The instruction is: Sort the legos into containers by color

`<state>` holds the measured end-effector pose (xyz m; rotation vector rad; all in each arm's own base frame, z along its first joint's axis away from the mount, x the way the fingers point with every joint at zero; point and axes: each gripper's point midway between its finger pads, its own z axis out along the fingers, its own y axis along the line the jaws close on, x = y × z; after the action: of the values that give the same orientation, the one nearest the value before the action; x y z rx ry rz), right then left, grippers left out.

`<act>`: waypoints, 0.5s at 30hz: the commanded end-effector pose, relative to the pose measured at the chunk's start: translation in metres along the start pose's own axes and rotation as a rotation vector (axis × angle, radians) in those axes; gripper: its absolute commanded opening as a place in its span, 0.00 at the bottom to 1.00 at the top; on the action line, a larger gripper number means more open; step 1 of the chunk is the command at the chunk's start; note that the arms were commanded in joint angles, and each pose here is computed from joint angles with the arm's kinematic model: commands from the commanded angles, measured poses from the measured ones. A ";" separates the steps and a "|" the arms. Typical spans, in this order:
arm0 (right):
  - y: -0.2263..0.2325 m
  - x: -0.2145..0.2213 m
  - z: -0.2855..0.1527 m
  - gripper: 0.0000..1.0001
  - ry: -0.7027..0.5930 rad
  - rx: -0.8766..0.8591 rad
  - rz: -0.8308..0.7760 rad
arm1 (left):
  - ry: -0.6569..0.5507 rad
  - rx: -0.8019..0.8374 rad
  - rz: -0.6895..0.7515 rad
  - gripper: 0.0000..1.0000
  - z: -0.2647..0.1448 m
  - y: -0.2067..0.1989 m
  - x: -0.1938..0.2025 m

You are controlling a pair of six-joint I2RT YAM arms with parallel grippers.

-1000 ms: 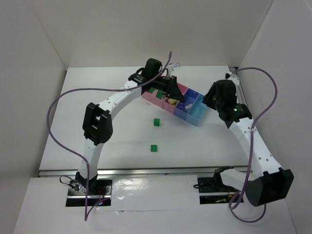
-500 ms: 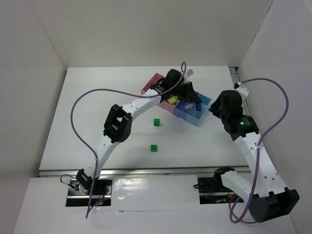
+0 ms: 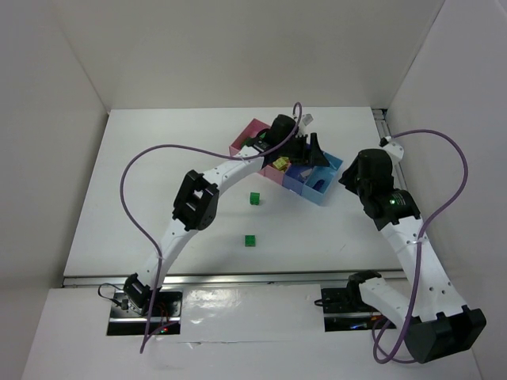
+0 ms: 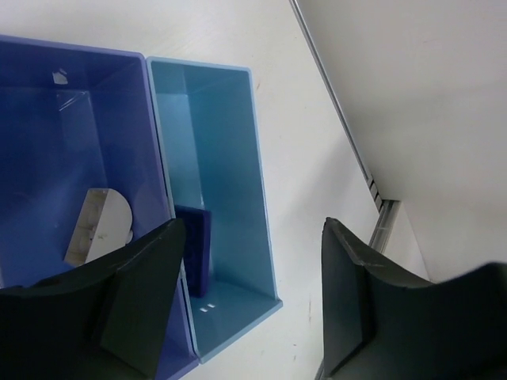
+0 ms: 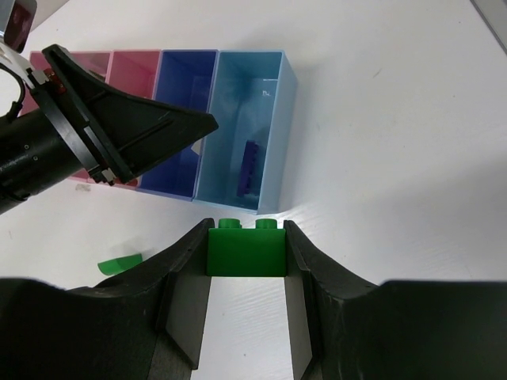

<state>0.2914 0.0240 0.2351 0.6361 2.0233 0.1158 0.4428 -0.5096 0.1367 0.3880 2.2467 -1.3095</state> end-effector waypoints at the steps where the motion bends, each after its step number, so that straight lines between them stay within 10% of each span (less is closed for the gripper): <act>1: -0.002 -0.005 -0.001 0.01 -0.023 0.007 0.011 | -0.033 0.081 0.048 0.73 -0.010 -0.031 -0.017; 9: 0.041 -0.015 0.014 0.01 0.012 -0.141 -0.080 | -0.110 0.063 0.062 0.72 -0.088 -0.056 -0.063; 15: 0.105 -0.018 0.052 0.01 0.068 -0.340 -0.111 | -0.151 -0.291 0.001 0.77 -0.189 0.030 -0.070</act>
<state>0.3444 0.0670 0.2139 0.4376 2.1652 0.2392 0.4421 -0.4046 0.1877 0.2494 2.3209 -1.1799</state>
